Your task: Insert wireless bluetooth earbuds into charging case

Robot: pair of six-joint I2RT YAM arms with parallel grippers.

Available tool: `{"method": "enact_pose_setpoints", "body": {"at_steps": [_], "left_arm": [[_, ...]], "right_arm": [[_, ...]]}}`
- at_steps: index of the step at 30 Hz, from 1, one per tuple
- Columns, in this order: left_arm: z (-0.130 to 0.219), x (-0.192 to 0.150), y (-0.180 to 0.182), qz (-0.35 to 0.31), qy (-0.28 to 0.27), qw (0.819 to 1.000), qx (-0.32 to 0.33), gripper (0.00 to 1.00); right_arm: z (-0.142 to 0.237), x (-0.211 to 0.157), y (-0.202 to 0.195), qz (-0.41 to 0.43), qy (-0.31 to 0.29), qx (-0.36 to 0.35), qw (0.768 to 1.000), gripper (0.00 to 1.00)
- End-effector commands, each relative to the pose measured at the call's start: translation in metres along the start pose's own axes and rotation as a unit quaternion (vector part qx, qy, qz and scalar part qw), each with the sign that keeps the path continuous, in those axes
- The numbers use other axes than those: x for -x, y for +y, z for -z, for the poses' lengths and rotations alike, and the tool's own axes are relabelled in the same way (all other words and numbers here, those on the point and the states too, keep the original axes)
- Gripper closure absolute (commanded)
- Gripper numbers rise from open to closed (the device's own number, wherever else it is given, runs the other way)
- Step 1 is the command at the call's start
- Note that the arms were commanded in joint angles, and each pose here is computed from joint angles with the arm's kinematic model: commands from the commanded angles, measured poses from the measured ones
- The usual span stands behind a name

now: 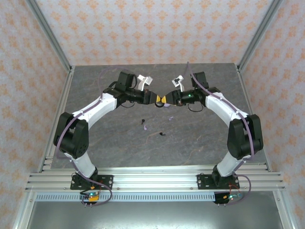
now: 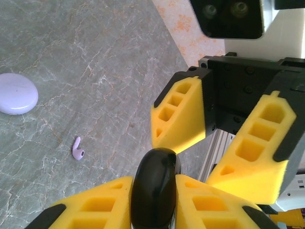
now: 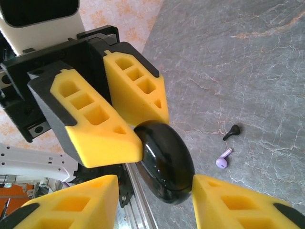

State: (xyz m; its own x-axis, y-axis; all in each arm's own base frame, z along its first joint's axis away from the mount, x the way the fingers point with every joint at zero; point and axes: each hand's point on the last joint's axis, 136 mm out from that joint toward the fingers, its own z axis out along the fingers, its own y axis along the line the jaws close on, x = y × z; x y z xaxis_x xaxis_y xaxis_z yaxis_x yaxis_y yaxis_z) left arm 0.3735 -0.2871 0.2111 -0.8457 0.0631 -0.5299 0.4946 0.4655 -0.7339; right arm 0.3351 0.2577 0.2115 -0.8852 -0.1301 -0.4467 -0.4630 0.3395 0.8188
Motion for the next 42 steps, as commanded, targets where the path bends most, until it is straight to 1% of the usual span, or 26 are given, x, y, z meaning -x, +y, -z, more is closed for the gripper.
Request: {"method": "enact_pose_setpoints", "body": {"at_steps": [1, 6, 9, 13, 15, 18, 19, 20, 24, 28, 34, 42], "left_arm": [[0.011, 0.01, -0.031, -0.037, -0.011, 0.999, -0.026, 0.76], [0.011, 0.01, -0.032, -0.039, -0.012, 0.999, -0.026, 0.76], [0.011, 0.01, -0.033, -0.039, -0.011, 0.999, -0.027, 0.76], [0.012, 0.011, -0.034, -0.039, -0.014, 0.999, -0.026, 0.76], [0.012, 0.012, -0.036, -0.038, -0.016, 0.999, -0.027, 0.75], [0.015, 0.015, -0.037, -0.035, -0.028, 0.999, -0.024, 0.69], [0.016, 0.017, -0.036, -0.033, -0.034, 0.999, -0.018, 0.64], [0.018, 0.018, -0.035, -0.03, -0.039, 0.999, -0.012, 0.61], [0.025, 0.028, -0.034, -0.006, -0.081, 0.997, -0.015, 0.54], [0.031, 0.031, -0.036, 0.015, -0.111, 0.993, -0.021, 0.48], [0.035, 0.026, -0.031, 0.028, -0.13, 0.991, -0.009, 0.43], [0.026, 0.02, -0.031, 0.032, -0.12, 0.992, -0.017, 0.44]], "right_arm": [[-0.001, 0.006, 0.014, 0.026, 0.002, 0.02, 0.999, 0.55], [-0.002, 0.01, 0.009, 0.024, -0.003, 0.009, 1.0, 0.56], [-0.002, 0.011, 0.01, 0.024, -0.005, 0.013, 1.0, 0.61], [-0.001, 0.012, 0.013, 0.026, -0.009, 0.013, 1.0, 0.73], [0.0, 0.014, 0.014, 0.027, -0.015, 0.01, 0.999, 0.76], [0.003, 0.018, 0.016, 0.026, -0.029, 0.006, 0.999, 0.77], [0.004, 0.019, 0.016, 0.024, -0.034, 0.006, 0.999, 0.78], [0.005, 0.02, 0.016, 0.024, -0.038, 0.006, 0.999, 0.78], [0.009, 0.023, 0.017, 0.02, -0.05, 0.002, 0.999, 0.79], [0.012, 0.027, 0.02, 0.018, -0.062, -0.001, 0.998, 0.79], [0.015, 0.032, 0.029, 0.012, -0.072, 0.012, 0.997, 0.79], [0.016, 0.032, 0.036, 0.015, -0.075, 0.024, 0.997, 0.79]]}}
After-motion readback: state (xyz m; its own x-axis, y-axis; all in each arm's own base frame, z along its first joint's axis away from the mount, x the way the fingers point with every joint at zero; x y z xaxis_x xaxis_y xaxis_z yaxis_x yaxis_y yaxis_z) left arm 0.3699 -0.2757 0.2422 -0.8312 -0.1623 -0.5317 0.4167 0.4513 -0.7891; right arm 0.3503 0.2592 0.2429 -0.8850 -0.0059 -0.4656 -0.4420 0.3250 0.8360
